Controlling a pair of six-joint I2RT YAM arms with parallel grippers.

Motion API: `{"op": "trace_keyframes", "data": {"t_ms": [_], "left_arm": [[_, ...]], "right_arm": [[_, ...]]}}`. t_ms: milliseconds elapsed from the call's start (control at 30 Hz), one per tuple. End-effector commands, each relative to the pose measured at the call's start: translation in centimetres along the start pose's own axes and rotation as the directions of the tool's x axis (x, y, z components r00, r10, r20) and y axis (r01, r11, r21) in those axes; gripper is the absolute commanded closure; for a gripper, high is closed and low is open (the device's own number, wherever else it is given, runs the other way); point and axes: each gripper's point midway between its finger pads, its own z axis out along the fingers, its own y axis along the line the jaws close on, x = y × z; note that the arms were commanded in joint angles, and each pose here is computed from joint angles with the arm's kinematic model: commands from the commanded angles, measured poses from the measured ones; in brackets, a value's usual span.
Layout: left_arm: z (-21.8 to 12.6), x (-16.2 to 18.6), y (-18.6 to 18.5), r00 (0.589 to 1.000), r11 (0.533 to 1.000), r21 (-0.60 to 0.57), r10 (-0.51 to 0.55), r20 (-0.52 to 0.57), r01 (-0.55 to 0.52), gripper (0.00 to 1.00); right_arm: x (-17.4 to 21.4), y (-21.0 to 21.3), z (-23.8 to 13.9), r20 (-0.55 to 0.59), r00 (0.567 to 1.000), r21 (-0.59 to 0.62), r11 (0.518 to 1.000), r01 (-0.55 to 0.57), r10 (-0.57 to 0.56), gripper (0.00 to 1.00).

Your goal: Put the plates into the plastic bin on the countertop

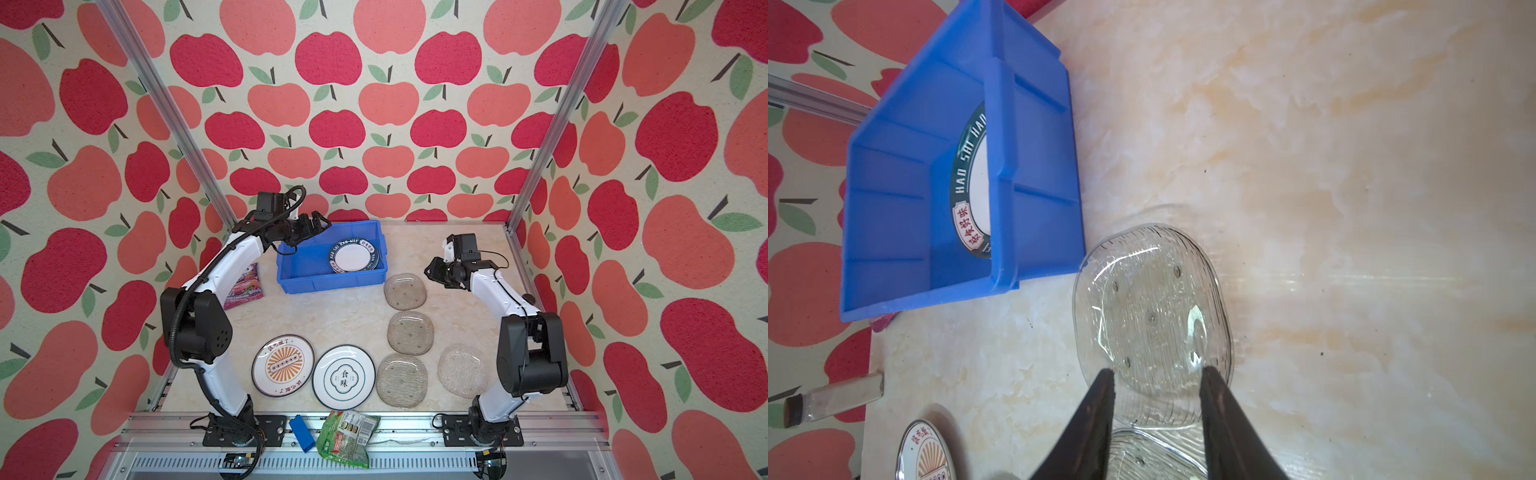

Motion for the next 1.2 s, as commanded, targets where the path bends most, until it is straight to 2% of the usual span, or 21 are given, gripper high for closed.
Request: {"op": "trace_keyframes", "data": {"t_ms": [0, 133, 333, 733, 1167], "left_arm": [[-2.2, 1.0, -1.8, 1.000, 0.995, 0.097, -0.015, 0.003, 0.015, 0.01], [-4.9, 3.5, -2.0, 1.000, 0.999, 0.053, 0.009, -0.017, -0.008, 0.01], [-5.8, 6.0, -0.9, 0.999, 1.000, 0.012, -0.007, -0.043, 0.007, 0.01], [-5.0, 7.6, 0.5, 0.997, 0.999, -0.006, -0.037, -0.066, 0.037, 0.01], [-6.0, 8.1, 2.3, 0.997, 0.997, -0.037, -0.067, -0.045, 0.066, 0.01]], "right_arm": [[1.8, -1.5, 0.4, -0.041, 0.999, 0.028, 0.999, -0.015, 0.016, 0.63], [2.9, -2.1, 1.2, -0.071, 0.997, 0.032, 0.999, -0.031, 0.033, 0.63], [4.0, -3.1, 2.7, -0.116, 0.992, 0.049, 0.998, -0.045, 0.050, 0.63], [5.0, -4.4, 5.8, -0.168, 0.983, 0.058, 0.996, -0.070, 0.079, 0.66], [5.3, -4.0, 8.3, -0.193, 0.976, 0.027, 0.995, -0.098, 0.101, 0.71]]}}
